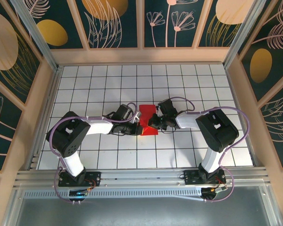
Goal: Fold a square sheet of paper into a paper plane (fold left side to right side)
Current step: Fold the triangle a second time at the center of the table.
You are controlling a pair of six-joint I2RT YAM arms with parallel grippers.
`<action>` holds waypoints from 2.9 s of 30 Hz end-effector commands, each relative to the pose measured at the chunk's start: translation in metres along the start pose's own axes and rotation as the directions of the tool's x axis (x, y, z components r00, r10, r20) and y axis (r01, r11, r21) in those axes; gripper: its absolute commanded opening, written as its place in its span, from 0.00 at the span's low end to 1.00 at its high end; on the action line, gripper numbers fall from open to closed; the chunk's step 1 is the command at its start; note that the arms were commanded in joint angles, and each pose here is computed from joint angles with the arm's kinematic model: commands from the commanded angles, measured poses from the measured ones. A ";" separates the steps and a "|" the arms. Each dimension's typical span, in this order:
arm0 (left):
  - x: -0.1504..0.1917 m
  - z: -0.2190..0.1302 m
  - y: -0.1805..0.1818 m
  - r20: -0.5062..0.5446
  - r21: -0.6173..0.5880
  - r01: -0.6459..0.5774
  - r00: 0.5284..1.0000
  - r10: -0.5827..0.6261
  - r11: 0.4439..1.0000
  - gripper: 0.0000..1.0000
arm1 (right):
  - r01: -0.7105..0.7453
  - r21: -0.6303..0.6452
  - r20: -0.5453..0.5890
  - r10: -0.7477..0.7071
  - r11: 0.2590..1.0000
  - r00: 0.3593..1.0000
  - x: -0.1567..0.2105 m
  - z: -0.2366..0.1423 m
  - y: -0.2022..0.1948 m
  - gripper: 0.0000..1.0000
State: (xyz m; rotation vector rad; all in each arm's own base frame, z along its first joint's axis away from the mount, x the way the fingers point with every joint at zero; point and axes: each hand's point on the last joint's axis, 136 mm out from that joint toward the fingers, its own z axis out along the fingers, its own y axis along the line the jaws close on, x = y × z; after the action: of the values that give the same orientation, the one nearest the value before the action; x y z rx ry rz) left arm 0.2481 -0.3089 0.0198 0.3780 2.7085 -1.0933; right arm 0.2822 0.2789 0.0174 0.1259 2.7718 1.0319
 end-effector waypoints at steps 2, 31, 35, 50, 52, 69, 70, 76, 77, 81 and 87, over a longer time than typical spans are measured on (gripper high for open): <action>0.012 0.003 0.014 -0.033 -0.032 0.007 0.999 -0.009 0.999 0.05 | -0.004 0.066 -0.048 0.007 0.998 0.999 0.017 0.005 -0.015 0.00; 0.027 0.008 0.045 -0.046 -0.191 -0.012 0.999 0.003 0.981 0.00 | 0.091 -0.029 0.119 -0.087 0.995 0.989 -0.005 -0.033 0.030 0.00; 0.027 0.009 0.045 -0.047 -0.198 -0.016 0.999 0.007 0.980 0.00 | 0.106 -0.049 0.134 -0.098 0.993 0.986 0.004 -0.028 0.037 0.00; 0.030 0.011 0.047 -0.062 -0.222 -0.030 0.998 0.017 0.975 0.00 | 0.104 -0.047 0.108 -0.098 0.994 0.989 0.009 -0.002 0.036 0.00; 0.030 0.011 0.047 -0.063 -0.222 -0.031 0.998 0.017 0.975 0.00 | 0.104 -0.040 0.105 -0.099 0.994 0.990 0.009 0.001 0.035 0.00; 0.042 0.010 0.060 -0.084 -0.273 0.001 0.996 -0.025 0.962 0.00 | 0.085 0.083 0.105 -0.094 0.993 0.990 0.002 0.010 0.001 0.00; 0.043 0.010 0.061 -0.087 -0.275 0.001 0.996 -0.026 0.962 0.00 | 0.083 0.085 0.106 -0.092 0.993 0.990 0.001 0.009 0.000 0.00; 0.049 0.010 0.065 -0.096 -0.283 0.007 0.995 -0.035 0.959 0.00 | 0.073 0.078 0.125 -0.082 0.994 0.989 -0.005 0.005 -0.006 0.00; 0.050 0.010 0.066 -0.097 -0.284 0.006 0.995 -0.035 0.959 0.00 | 0.069 0.075 0.128 -0.079 0.995 0.989 -0.006 0.004 -0.007 0.00; 0.050 0.009 0.066 -0.096 -0.282 0.008 0.995 -0.036 0.959 0.00 | 0.058 0.071 0.139 -0.068 0.996 0.988 -0.011 0.001 -0.011 0.00; 0.052 0.009 0.066 -0.100 -0.282 0.008 0.994 -0.037 0.959 0.00 | 0.035 0.069 0.155 -0.045 0.997 0.987 -0.021 -0.003 -0.022 0.00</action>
State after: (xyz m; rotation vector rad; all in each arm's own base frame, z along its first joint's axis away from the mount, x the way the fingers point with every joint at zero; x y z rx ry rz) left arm 0.2492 -0.3077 0.0108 0.4348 2.6780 -0.9559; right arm 0.2952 0.2741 0.0188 0.1287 2.6579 0.9492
